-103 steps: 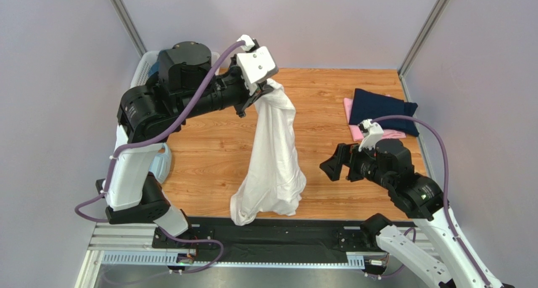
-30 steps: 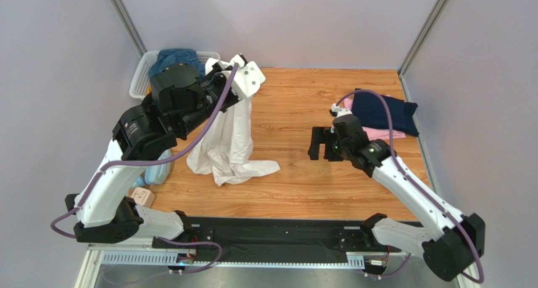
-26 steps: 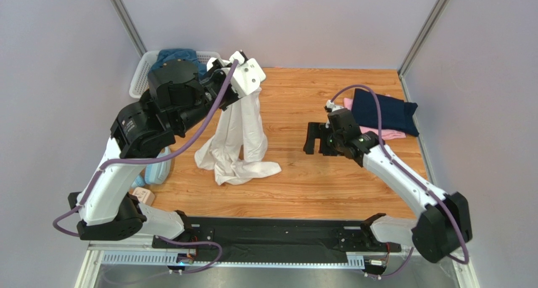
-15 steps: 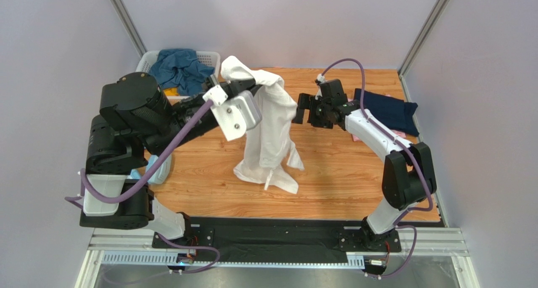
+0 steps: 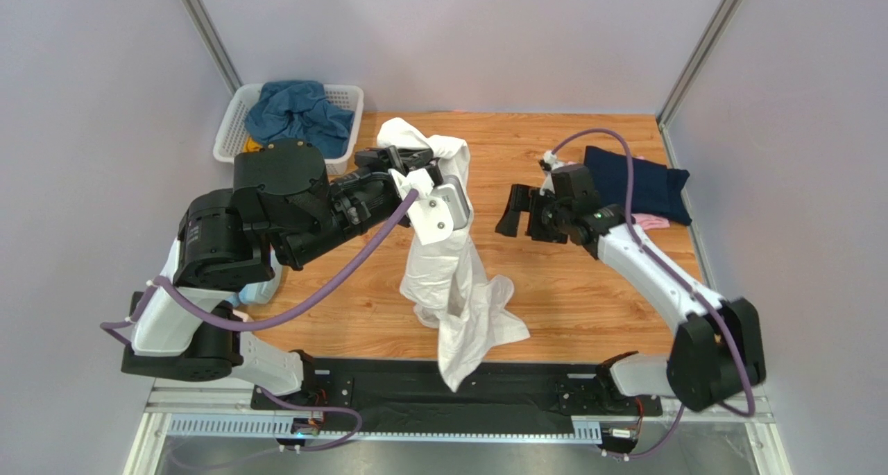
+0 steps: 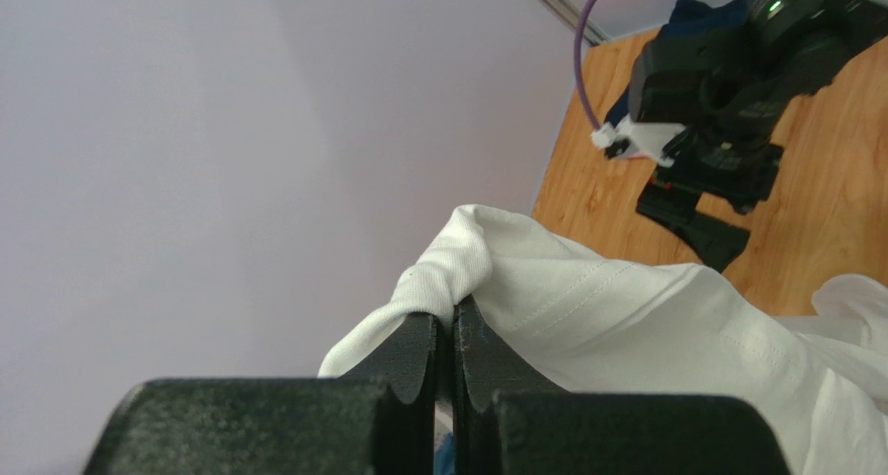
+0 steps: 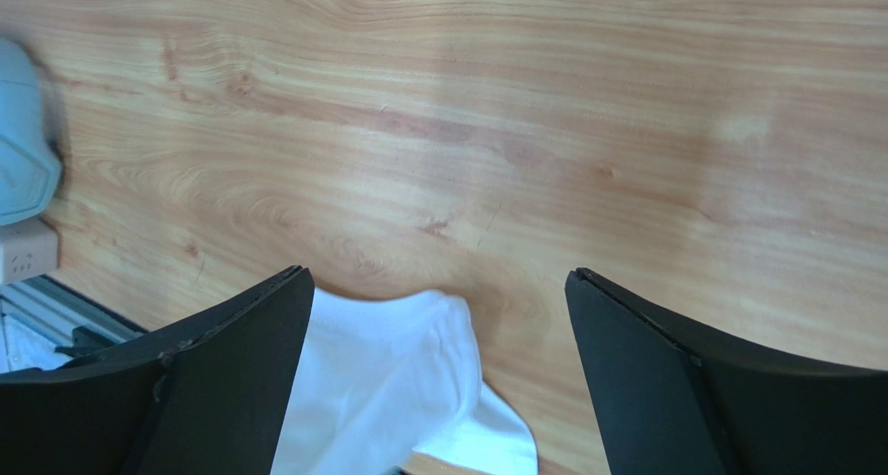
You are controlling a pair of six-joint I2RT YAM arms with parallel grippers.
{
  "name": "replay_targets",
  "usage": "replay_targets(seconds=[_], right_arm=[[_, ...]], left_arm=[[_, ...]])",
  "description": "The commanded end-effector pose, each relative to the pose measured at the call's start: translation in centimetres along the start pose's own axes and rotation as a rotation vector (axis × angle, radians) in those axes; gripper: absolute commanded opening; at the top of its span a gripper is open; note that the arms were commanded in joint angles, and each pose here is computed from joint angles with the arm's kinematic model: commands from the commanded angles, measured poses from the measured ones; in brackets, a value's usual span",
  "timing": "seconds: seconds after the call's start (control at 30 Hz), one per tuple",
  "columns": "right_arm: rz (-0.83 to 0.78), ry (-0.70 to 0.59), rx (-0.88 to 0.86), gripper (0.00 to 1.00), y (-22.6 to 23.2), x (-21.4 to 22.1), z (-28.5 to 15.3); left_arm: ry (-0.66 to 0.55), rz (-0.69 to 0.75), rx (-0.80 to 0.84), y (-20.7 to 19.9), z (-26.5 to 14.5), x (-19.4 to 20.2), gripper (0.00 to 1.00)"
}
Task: Fold and stack the t-shirts
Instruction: Move the tshirt to the center of the board
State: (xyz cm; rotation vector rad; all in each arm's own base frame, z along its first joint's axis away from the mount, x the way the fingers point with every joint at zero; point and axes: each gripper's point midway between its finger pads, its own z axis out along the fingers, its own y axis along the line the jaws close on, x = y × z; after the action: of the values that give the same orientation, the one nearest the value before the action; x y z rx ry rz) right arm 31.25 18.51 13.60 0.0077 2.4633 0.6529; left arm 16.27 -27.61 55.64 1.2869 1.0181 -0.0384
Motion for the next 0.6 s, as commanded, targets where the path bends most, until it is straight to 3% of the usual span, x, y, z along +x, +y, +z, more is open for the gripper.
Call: replay_targets(seconds=[0.0,0.23,0.37,0.57], right_arm=[[-0.049,-0.167,-0.035,1.00,1.5,-0.8,-6.4],[-0.138,-0.172,-0.149,1.00,4.1,4.6,-12.2],[-0.232,-0.084,-0.179,1.00,5.9,9.1,-11.5],[-0.444,-0.062,-0.028,1.00,7.4,12.3,-9.3]], left_arm=[[0.017,-0.021,-0.101,2.8,-1.1,1.1,0.00],[0.054,-0.025,-0.072,1.8,0.2,2.6,0.00],[0.089,-0.052,-0.058,1.0,1.9,3.7,0.00],[0.224,-0.130,-0.138,3.1,4.1,6.9,0.00]])
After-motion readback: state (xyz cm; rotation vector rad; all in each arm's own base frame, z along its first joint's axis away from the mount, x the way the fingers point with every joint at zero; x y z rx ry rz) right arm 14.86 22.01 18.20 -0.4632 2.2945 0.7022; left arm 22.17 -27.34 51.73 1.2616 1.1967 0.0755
